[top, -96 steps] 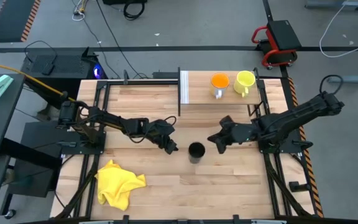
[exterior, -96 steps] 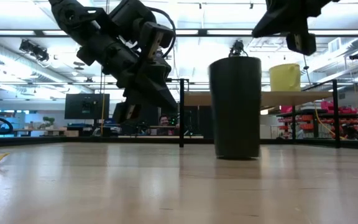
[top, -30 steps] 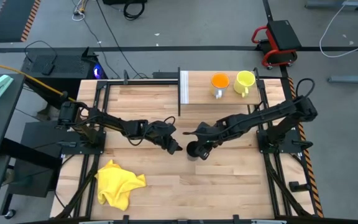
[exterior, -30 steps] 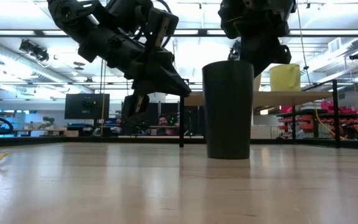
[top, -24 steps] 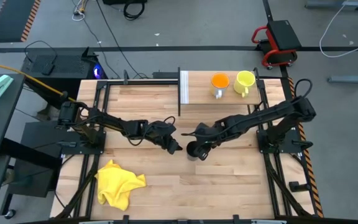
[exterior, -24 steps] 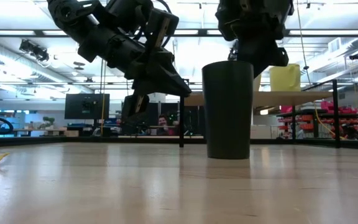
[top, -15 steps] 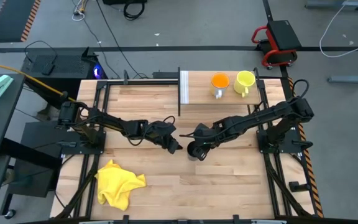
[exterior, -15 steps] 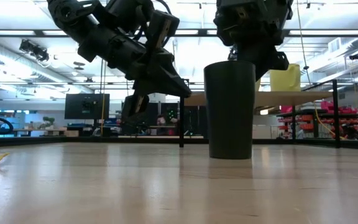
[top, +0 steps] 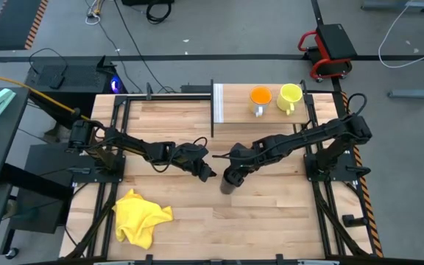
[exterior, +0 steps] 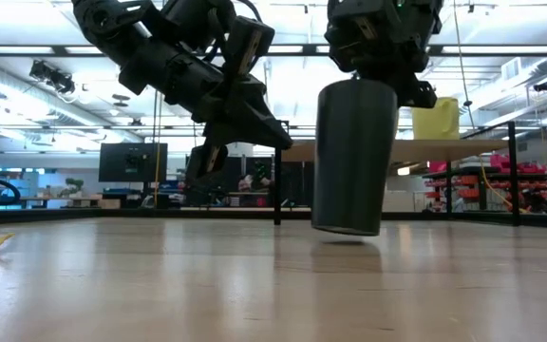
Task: Stack small to large cups/mugs on shelf
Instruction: Put the black cup on the shelf
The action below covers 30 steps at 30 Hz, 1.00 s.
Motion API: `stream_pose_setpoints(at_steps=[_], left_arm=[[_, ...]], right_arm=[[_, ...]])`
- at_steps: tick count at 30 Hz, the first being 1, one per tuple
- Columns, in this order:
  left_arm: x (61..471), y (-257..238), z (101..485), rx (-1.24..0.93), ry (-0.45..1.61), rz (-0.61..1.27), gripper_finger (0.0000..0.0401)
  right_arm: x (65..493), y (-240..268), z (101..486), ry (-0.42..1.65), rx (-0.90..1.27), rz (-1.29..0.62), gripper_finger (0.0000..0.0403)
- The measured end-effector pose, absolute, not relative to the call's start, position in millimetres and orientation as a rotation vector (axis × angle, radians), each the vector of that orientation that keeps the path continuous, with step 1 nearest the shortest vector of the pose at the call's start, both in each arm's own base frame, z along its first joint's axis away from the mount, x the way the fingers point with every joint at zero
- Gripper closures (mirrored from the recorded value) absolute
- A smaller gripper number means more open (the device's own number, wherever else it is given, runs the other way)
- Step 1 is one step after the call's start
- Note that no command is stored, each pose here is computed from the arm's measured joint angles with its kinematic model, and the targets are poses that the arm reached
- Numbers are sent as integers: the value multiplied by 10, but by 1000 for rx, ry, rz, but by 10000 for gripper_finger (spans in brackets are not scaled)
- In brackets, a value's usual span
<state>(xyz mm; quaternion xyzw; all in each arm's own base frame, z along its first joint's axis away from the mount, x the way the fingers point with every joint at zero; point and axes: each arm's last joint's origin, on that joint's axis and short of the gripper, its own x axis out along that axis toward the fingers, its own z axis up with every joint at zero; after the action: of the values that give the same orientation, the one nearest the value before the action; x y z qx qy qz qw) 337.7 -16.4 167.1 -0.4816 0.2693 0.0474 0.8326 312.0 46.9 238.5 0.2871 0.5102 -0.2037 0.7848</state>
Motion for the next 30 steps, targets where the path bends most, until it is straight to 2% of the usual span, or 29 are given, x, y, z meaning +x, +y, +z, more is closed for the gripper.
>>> stream_pose_setpoints(at_steps=[7,18,25,30], left_arm=[[3377,-163,1671,-1013,570,100,388],[3385,-106,1681,-1013,556,96,382],[3396,-107,1701,-1013,535,83,390],[3396,-107,1701,-1014,535,83,381]], right_arm=[[3160,474,2495,1073,612,-424,391],[3120,242,3224,1083,457,-494,397],[3045,-56,3569,1087,408,-512,398],[3000,-276,3782,1049,386,-523,398]])
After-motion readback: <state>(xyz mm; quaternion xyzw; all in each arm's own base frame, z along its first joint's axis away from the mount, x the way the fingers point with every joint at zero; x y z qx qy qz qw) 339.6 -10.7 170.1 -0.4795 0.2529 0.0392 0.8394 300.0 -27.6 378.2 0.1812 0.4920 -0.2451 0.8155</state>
